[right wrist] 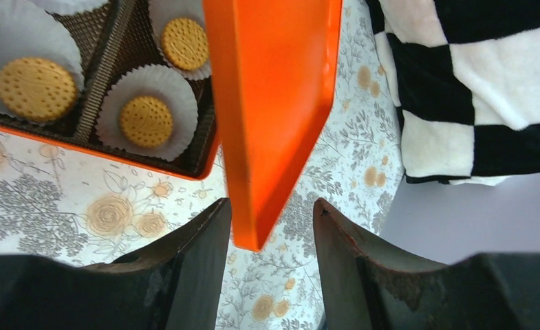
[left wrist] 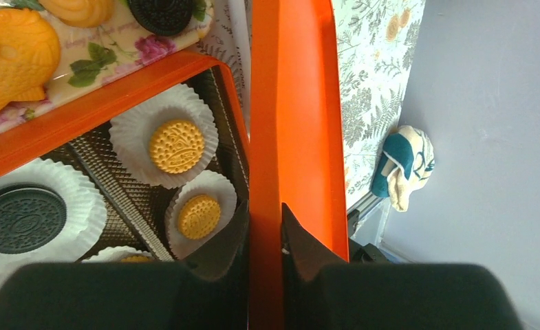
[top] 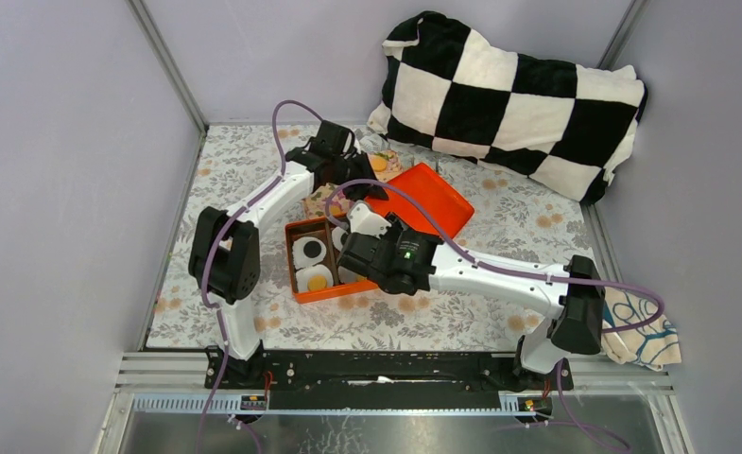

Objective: Pack the cookies

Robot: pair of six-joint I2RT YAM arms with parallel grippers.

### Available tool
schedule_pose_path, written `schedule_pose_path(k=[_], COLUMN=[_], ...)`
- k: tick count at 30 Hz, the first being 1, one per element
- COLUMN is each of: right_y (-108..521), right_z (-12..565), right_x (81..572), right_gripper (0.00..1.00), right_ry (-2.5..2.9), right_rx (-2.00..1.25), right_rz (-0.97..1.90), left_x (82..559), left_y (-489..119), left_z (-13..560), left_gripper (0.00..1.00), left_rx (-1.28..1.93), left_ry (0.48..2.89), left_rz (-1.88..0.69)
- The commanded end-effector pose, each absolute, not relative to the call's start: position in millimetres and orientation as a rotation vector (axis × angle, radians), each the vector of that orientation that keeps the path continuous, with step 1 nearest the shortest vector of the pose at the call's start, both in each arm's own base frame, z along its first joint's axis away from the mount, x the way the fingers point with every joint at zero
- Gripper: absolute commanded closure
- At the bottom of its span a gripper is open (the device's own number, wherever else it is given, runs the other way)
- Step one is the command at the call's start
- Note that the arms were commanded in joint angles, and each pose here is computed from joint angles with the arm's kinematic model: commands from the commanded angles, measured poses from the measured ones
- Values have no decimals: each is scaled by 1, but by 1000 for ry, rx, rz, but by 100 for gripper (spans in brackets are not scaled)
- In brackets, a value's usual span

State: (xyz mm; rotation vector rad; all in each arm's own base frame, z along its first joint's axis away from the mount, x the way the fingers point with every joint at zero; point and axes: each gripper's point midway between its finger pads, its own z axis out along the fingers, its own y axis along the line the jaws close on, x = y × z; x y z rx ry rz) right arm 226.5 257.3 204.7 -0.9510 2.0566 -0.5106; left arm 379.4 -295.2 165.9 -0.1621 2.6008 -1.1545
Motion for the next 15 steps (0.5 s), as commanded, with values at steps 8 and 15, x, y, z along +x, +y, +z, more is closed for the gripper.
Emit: schedule_pose_path(k=[8, 15], right_y=[256, 273], right_z=[185, 175], right_x=[230, 236], right_gripper=[45, 44], right_ry=[2038, 2031], right_rx=[-944, -954], right_rz=[-555, -543], left_x=[375, 370], left_y=[-292, -289], left_z=[191, 203], left_gripper=[100, 100], left_rx=[-96, -80], left_ry=[2562, 2548], left_rz=[-1177, -1186])
